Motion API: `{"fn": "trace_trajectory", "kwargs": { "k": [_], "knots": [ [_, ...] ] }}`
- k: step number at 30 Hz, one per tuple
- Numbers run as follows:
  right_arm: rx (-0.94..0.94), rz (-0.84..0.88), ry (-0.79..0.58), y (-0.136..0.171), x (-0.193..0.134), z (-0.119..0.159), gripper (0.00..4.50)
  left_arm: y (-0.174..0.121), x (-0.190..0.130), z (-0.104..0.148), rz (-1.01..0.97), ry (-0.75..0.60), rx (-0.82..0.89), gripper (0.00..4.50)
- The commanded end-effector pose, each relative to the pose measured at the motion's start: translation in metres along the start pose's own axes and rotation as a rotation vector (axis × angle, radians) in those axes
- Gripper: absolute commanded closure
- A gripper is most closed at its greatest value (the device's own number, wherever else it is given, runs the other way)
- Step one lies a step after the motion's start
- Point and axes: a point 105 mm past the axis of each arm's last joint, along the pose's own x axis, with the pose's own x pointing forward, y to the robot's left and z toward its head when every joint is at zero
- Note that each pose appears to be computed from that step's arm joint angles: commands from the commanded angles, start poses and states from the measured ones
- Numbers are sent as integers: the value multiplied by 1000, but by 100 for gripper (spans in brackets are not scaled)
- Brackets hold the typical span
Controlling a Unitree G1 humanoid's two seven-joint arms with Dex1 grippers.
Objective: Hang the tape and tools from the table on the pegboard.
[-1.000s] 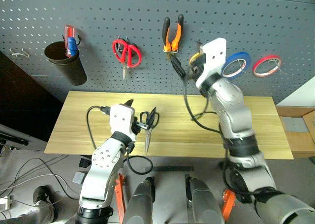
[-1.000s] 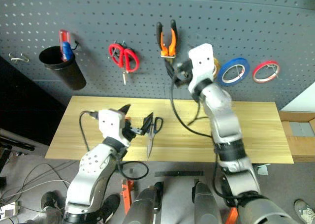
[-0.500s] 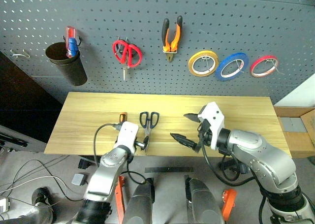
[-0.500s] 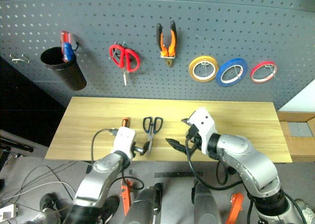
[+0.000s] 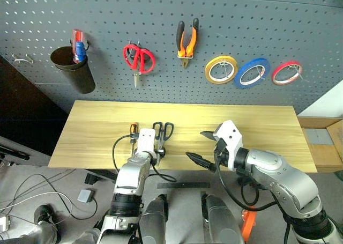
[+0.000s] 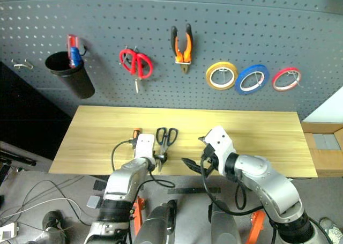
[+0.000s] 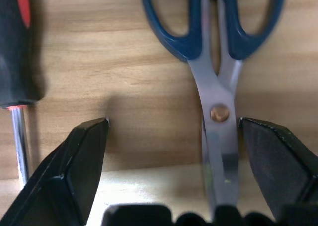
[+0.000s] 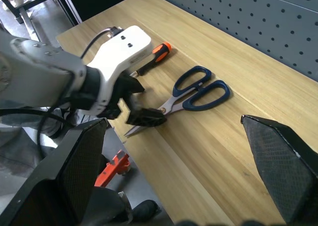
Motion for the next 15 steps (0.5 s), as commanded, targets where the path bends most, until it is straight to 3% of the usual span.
{"fn": "trace_trajectory", "kwargs": {
  "k": [1, 8, 12, 15],
  "knots": [
    [-34, -3, -46, 1, -2, 13, 2, -10, 4, -7, -32, 33, -53, 0],
    [-35, -12, -41, 0, -2, 12, 2, -26, 7, -8, -70, 49, -51, 0],
    [-37, -17, -48, -2, -1, 14, 0, -33, 3, 0, -94, 28, -21, 87],
    [-41, -25, -54, -6, 0, 16, 0, -32, 2, 0, -83, 32, -7, 195]
  ]
}}
